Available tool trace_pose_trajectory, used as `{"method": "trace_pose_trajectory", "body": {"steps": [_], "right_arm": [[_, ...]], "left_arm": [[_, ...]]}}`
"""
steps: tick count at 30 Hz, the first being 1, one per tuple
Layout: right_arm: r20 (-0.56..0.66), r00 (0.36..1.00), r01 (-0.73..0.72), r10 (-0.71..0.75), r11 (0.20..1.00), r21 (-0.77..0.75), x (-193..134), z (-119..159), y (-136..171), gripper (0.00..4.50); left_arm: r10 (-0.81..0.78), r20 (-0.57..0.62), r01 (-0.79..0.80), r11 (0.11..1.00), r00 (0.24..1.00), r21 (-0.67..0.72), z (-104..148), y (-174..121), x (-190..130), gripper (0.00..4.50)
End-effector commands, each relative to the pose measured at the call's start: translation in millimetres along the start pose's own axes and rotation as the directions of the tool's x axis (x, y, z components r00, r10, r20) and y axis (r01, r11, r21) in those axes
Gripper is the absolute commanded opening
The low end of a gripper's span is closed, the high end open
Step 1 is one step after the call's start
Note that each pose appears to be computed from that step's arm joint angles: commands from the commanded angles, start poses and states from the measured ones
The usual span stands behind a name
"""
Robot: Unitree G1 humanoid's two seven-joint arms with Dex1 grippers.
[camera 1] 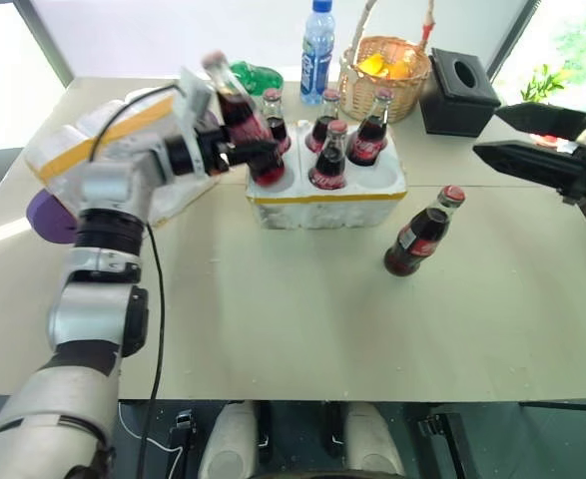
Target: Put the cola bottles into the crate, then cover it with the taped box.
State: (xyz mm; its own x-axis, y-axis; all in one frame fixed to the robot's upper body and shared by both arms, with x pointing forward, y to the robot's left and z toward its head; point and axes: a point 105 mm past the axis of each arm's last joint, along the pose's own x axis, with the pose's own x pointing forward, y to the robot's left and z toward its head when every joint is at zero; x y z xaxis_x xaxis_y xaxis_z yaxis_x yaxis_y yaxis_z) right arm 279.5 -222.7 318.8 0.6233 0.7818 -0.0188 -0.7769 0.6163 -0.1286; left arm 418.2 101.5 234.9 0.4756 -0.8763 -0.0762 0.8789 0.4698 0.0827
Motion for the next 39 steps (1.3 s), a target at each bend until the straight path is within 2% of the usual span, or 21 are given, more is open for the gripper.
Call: {"method": "trace_pose_trajectory", "body": {"steps": [1,4,6,8,14,17,20,22,25,31,33,39], "right_arm": [[0.050,0.999,0.019,-0.017,0.998,-0.052,-5.7,13.7,3.3,4.50],[0.042,0.998,0.039,-0.037,0.997,-0.061,-5.0,9.2,1.0,4.50],[0.037,0.998,0.057,-0.055,0.996,-0.064,-4.8,6.7,-1.4,4.50],[0.036,0.996,0.081,-0.079,0.994,-0.069,-6.0,5.6,-4.9,4.50],[-0.038,0.968,0.242,-0.248,0.964,-0.112,-31.4,-8.8,-23.1,4.50],[-0.017,0.950,0.311,-0.312,0.949,-0.044,-51.4,-11.9,-21.0,4.50],[-0.041,0.935,0.350,-0.351,0.936,-0.041,-63.6,-24.2,-9.4,4.50],[-0.086,0.921,0.380,-0.381,0.925,-0.028,-67.3,-48.5,3.6,4.50],[-0.126,0.895,0.433,-0.428,0.901,0.017,-63.0,-84.5,19.8,4.50],[-0.107,0.831,0.557,-0.547,0.821,0.125,-35.7,-135.5,31.8,4.50],[-0.100,0.811,0.585,-0.577,0.797,0.151,-25.7,-145.9,30.8,4.50],[-0.082,0.839,0.543,-0.538,0.817,0.197,-2.2,-154.8,33.9,4.50]], "left_arm": [[-0.005,-0.043,0.013,0.981,0.999,0.194,5.2,-1.1,6.9,2.81],[0.003,-0.106,0.021,0.973,0.994,0.229,-16.2,-2.1,12.4,2.81],[0.001,-0.110,0.024,0.974,0.994,0.224,-20.7,-2.4,13.2,3.88],[-0.004,-0.093,0.025,0.975,0.996,0.220,-17.3,-2.1,11.3,4.47],[0.004,0.065,-0.015,0.985,0.998,0.175,34.7,7.6,-22.8,4.47],[-0.040,0.116,0.023,0.990,0.992,0.140,62.2,0.3,-55.7,4.47],[-0.101,0.104,0.089,0.989,0.989,0.114,73.1,-16.2,-84.8,4.47],[-0.156,0.041,0.150,0.982,0.987,0.117,68.5,-34.8,-102.2,4.47],[-0.194,-0.059,0.200,0.973,0.979,0.114,49.0,-57.4,-109.0,4.47],[-0.205,-0.087,0.213,0.972,0.975,0.098,24.0,-78.3,-95.2,4.47],[-0.204,-0.082,0.211,0.972,0.976,0.099,21.5,-82.8,-89.2,4.47],[-0.203,-0.069,0.210,0.972,0.977,0.105,22.6,-90.4,-85.6,4.47]]}}
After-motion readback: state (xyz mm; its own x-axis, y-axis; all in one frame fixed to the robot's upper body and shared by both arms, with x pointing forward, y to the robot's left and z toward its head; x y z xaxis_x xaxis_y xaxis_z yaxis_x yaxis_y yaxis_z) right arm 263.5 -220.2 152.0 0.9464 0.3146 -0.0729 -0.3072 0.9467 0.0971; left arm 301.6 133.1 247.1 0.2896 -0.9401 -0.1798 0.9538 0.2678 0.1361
